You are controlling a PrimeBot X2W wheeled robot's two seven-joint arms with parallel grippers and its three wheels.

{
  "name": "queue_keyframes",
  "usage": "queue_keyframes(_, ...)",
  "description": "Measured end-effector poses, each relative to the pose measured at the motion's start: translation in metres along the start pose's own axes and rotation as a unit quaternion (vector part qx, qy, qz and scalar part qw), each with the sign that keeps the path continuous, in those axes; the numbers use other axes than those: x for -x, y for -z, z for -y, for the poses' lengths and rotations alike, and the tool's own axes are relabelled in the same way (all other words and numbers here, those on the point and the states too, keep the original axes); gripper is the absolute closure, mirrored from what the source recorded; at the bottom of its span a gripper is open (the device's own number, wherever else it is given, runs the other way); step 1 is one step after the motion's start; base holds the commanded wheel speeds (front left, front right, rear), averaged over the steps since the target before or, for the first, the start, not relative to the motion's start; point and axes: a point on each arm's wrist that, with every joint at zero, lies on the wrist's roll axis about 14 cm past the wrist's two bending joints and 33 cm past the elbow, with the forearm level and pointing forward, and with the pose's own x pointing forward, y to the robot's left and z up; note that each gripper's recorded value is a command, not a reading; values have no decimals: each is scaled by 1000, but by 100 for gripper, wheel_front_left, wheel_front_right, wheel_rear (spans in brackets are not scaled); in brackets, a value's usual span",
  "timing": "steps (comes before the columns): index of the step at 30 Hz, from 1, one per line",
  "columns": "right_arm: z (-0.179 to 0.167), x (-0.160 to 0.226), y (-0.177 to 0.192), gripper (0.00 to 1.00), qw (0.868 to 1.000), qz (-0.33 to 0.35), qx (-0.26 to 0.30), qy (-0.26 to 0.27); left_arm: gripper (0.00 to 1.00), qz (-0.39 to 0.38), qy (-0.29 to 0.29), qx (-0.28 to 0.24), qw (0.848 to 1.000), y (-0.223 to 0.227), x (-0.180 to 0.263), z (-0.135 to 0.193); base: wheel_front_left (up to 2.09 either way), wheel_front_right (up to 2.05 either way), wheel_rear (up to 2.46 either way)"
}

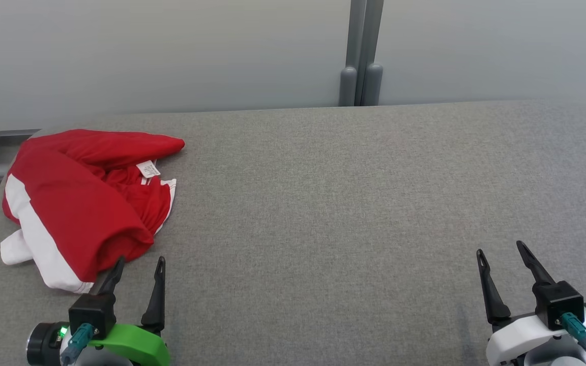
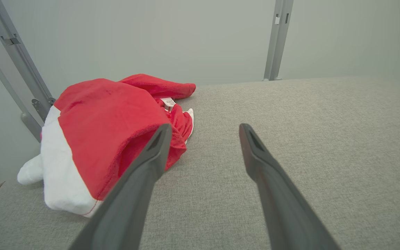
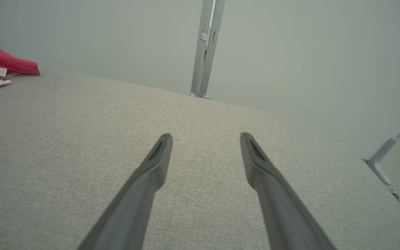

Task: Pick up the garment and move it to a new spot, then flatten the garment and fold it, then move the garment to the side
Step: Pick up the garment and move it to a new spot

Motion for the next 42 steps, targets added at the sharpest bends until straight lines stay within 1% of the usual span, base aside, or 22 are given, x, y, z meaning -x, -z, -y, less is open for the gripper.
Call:
queue_keyframes(6,-7,-3,-1,0,1000,2,3,-12,0,-2,-4,-1,1000,1,2,-3,0,0,0)
queue_keyframes(10,-17,-8,-5,0,999,9,6,-31,0,-7,-22,2,1000,5,7,-14,0,0,0)
queue_keyframes(12,-29,-11,-8,0,999,13,9,-51,0,-7,-37,5,999,5,12,-24,0,0,0)
queue_keyframes(15,-55,-18,-12,0,995,20,17,-97,0,-3,-72,10,997,3,21,-44,0,0,0)
queue_keyframes(19,-92,-25,-21,0,987,34,20,-157,0,-9,-122,13,992,9,46,-71,0,0,0)
queue_keyframes(23,-123,-29,-27,0,978,43,19,-203,0,-15,-166,12,986,16,75,-91,0,0,0)
queue_keyframes(24,-142,-28,-29,0,972,46,14,-230,0,-15,-188,15,982,18,90,-100,0,0,0)
queue_keyframes(32,-204,-21,-46,0,946,66,6,-317,0,-6,-264,22,964,21,148,-129,0,0,0)
queue_keyframes(34,-216,-21,-53,0,940,76,7,-333,0,2,-279,24,960,17,158,-135,0,0,0)
queue_keyframes(37,-226,-19,-59,0,934,84,8,-348,0,15,-296,34,955,14,166,-139,0,0,0)
queue_keyframes(42,-227,-17,-65,0,932,93,8,-350,0,29,-300,46,953,10,166,-139,0,0,0)
